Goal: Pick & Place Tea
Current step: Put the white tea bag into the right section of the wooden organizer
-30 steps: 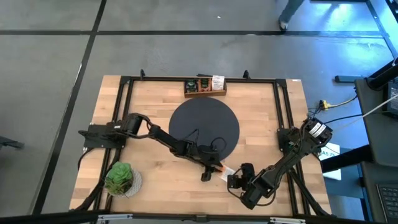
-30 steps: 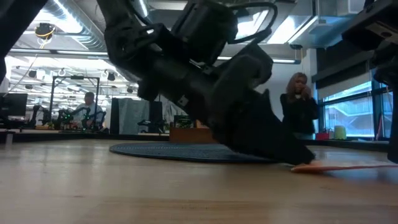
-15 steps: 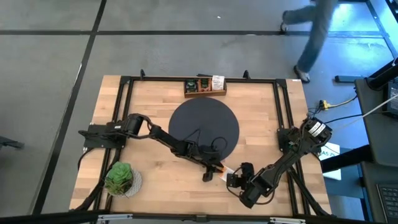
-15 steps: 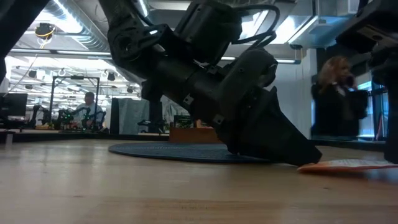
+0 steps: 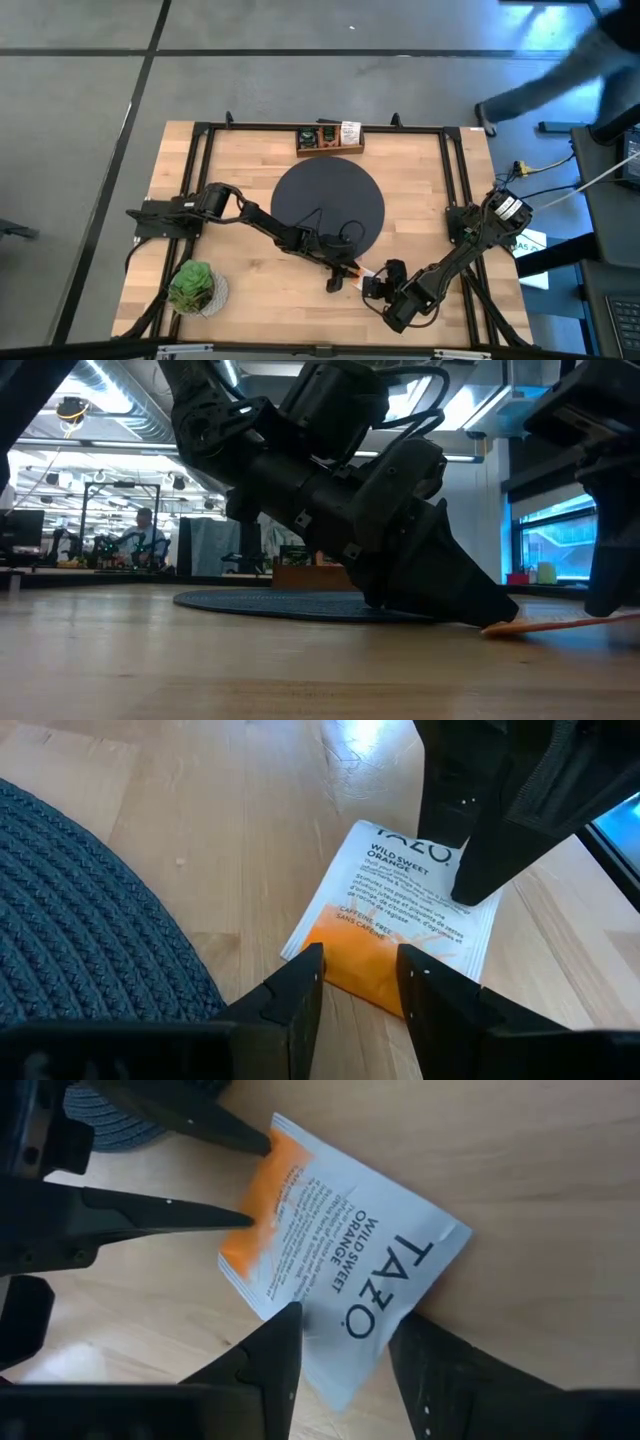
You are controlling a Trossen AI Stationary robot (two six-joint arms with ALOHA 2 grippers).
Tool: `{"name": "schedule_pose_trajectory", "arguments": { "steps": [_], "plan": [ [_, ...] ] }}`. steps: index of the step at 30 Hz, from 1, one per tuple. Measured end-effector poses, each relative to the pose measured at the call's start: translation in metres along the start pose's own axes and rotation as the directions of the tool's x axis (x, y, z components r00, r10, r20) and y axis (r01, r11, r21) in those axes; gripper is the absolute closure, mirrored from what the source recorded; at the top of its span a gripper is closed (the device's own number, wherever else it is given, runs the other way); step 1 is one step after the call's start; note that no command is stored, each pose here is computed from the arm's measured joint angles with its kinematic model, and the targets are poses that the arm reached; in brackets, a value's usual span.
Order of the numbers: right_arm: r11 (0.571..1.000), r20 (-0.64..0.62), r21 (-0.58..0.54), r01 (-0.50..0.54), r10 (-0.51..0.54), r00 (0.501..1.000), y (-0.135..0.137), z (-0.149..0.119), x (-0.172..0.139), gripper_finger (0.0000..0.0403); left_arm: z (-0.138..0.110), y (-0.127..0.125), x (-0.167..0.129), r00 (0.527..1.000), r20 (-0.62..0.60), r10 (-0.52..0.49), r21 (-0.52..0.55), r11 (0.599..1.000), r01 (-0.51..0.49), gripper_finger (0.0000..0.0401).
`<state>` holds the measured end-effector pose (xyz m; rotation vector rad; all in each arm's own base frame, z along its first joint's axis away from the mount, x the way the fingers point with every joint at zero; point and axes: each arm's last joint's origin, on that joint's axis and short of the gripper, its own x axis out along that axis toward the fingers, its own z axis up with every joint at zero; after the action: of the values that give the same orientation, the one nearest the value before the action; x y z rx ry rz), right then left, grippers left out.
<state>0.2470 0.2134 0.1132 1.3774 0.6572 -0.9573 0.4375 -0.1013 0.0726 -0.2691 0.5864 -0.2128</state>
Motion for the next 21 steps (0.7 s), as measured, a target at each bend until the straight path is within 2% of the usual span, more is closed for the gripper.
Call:
{"name": "schedule_pose_trajectory", "arguments": {
  "steps": [6,12,21],
  "plan": [
    [1.0,0.007,-0.001,-0.006,0.006,1.0,0.0,0.0,0.0,0.0288,0.0,0.0,0.0,1.0,0.0,-0.001,0.0,1.0,0.001,0.0274],
    [0.998,0.053,-0.017,-0.065,0.065,0.996,0.001,-0.005,-0.003,0.0333,0.0,0.0,0.0,1.0,-0.002,-0.001,0.002,1.0,0.001,0.0274],
    [0.992,0.061,-0.013,-0.129,0.13,0.99,0.005,-0.012,-0.01,0.0348,-0.001,-0.001,0.0,1.0,-0.012,-0.015,0.003,1.0,0.015,0.0274]
  ]
}}
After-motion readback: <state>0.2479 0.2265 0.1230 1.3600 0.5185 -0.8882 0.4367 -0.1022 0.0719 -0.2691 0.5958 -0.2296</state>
